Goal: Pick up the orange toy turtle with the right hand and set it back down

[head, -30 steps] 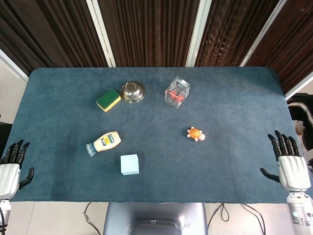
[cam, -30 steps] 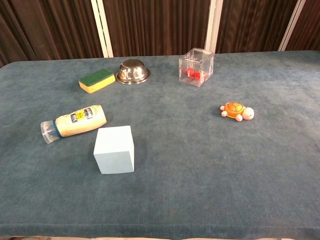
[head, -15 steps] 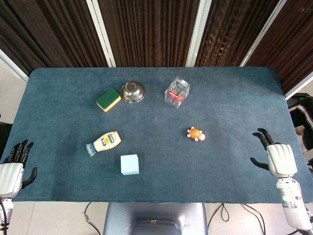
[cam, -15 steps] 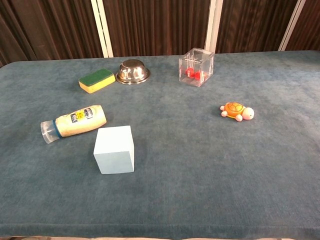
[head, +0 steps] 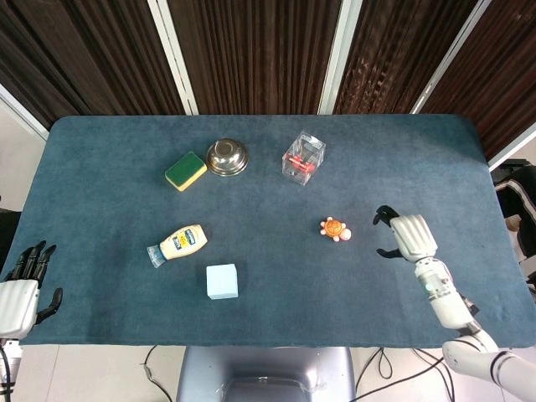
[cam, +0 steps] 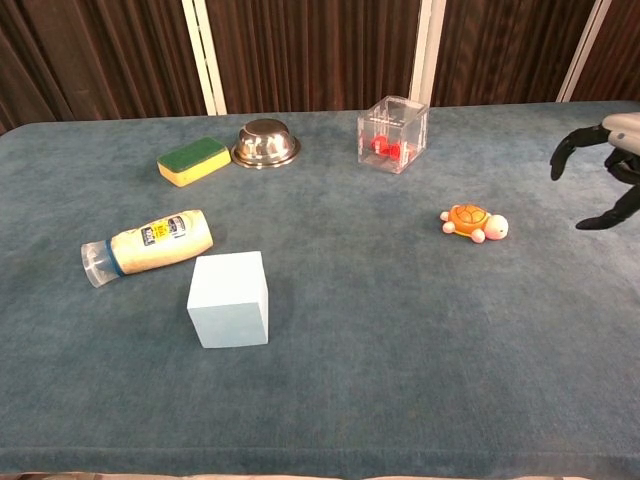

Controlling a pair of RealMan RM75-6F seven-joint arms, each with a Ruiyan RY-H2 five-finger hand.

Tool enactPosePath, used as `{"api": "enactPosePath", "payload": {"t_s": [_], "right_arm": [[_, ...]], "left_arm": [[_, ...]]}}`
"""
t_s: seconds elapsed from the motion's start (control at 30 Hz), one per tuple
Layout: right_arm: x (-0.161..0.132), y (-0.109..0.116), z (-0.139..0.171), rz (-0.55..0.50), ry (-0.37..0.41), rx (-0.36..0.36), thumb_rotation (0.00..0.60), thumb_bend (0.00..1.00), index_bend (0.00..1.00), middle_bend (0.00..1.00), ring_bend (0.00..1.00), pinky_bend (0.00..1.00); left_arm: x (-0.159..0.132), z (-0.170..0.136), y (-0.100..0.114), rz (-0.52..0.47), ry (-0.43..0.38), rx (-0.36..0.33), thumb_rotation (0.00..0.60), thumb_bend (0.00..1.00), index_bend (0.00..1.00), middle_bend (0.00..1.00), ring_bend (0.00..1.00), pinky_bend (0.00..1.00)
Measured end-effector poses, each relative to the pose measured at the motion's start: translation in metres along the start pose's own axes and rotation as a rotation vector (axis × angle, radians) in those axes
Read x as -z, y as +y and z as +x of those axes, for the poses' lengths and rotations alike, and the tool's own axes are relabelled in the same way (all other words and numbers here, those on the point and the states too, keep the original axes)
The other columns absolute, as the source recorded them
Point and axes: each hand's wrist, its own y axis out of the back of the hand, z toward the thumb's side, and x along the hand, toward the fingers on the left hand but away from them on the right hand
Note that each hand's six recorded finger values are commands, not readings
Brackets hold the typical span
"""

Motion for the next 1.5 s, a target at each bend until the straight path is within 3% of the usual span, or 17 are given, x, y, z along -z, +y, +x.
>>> {"api": "enactPosePath", "payload": {"t_s": [0.73,0.93,1.37,1.5], "right_arm": [[-0.064,-0.043,-0.065,-0.076,0.055,-0.028,0.6,0.19,0.52,0.37,0.94,0.94],[-0.083,-0.049,-0.075,-0.085,0.073,-0.024,0.6,0.28,0.56,0.4,0.95,0.95],[-0.079,-0.06,-0.071,-0.023,0.039,-0.061,0.6,0.34,0.54,0.41,0.95,0.95],[-0.079,-0.062,-0.072,-0.019,0.025,-0.06,0.6,0.48,0.64,0.48,0.96,0.96]], "left_arm": [[0.005,-0.001,0.001,-0.013,0.012,0.001,0.6,0.43,0.05,0.0,0.05,0.36],[0.007,-0.001,0.002,-0.02,0.015,-0.004,0.6,0.43,0.06,0.0,0.05,0.35],[0.006,0.0,-0.001,-0.014,0.018,0.007,0.6,0.43,0.07,0.0,0.05,0.36],[0.008,0.0,-0.001,-0.016,0.025,0.01,0.6,0.43,0.07,0.0,0.05,0.36]]}}
